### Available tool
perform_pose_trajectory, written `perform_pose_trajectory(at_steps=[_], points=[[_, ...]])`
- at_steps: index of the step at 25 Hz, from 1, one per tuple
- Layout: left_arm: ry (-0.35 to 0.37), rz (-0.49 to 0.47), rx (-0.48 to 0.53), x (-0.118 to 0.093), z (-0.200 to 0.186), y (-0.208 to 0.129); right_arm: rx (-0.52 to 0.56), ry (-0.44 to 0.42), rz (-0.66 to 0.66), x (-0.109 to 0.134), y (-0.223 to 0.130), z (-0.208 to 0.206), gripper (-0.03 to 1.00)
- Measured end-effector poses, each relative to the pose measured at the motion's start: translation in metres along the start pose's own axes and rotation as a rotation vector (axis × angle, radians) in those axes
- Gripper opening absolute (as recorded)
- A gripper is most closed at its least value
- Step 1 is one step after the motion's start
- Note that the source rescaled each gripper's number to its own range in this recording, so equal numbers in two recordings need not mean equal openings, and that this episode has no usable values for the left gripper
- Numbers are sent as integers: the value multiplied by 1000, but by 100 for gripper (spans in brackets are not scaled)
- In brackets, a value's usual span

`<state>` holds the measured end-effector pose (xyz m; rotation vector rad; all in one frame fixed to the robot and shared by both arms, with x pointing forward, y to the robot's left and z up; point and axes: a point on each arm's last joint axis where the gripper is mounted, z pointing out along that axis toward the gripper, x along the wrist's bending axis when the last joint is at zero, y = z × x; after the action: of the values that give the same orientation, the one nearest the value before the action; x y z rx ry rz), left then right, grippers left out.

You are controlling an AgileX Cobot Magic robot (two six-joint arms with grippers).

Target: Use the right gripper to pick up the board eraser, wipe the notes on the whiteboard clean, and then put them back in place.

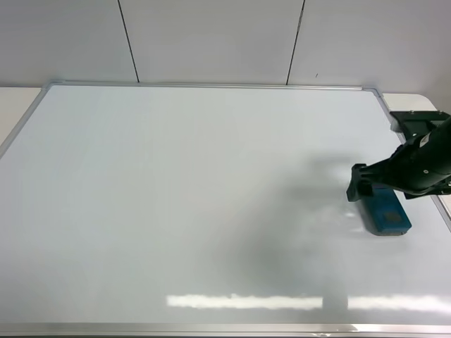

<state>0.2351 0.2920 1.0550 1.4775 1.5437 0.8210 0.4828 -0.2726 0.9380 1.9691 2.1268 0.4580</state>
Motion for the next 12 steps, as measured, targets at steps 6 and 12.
perform_pose_trajectory(at_steps=[6,12], points=[[0,0,0,0,0,0,-287,118,-13,14,4,-74,100],[0,0,0,0,0,0,-603,142,-80,20,-20,-154,100]])
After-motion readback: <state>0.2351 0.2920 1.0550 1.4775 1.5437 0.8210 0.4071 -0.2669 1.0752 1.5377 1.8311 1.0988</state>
